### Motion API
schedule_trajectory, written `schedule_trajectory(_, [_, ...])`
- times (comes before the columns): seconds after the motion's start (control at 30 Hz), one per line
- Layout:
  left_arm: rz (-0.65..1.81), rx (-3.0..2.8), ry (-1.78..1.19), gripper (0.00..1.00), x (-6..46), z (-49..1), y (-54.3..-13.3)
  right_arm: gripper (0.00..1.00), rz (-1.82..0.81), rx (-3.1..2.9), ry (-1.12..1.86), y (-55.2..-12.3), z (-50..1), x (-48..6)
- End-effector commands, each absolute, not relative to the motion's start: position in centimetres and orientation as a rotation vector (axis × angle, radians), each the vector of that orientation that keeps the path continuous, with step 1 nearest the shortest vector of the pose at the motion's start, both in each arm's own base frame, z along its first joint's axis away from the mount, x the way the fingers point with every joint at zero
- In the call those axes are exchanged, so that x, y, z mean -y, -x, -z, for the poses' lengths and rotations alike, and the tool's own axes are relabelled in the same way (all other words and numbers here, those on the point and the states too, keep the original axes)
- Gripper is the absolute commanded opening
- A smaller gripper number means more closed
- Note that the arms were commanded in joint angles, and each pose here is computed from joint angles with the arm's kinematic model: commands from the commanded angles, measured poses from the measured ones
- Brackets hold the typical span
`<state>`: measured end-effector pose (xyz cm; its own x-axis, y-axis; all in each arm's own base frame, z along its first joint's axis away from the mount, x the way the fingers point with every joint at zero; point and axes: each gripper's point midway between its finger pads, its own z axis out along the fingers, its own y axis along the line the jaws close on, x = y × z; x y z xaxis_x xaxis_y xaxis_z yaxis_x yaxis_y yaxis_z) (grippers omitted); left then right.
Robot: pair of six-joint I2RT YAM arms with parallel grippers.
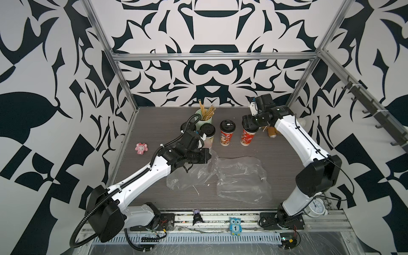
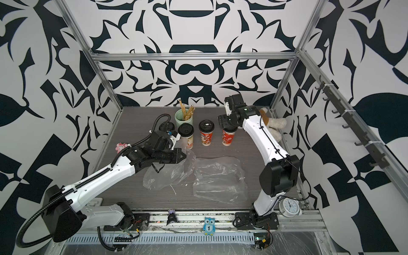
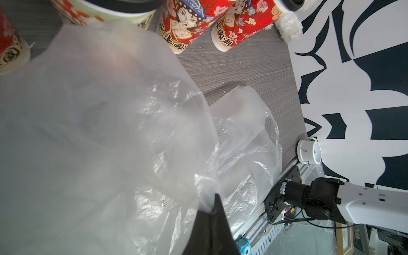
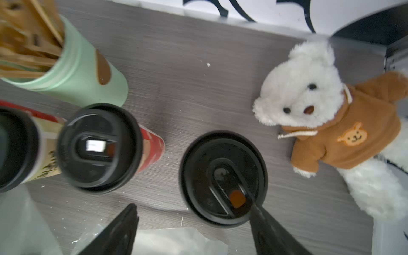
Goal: Pack milk tea into plastic carrier bags
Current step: Pick up the milk tea cup at the center of the board.
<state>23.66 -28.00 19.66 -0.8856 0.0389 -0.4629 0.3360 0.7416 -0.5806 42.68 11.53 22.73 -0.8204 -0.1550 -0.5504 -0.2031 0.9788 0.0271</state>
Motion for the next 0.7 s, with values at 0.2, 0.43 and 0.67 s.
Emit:
schedule_trajectory(0.2, [1.014,-2.488,-0.285,0.0,28.6,-20.4,-23.9,0.87,-0.037,-2.588,0.253,-43.7,-22.8,-10.1])
schedule_trajectory(0.43, [1.027,-2.486,-0.274,0.0,28.7,-20.2,-23.9,0.87,-0.03,-2.606,0.256,-44.5,-22.3,-10.3])
schedule_trajectory(0.67, [1.028,-2.487,-0.271,0.0,28.6,-20.1,-23.8,0.83,-0.036,-2.626,0.258,-44.7,-21.5,-10.4])
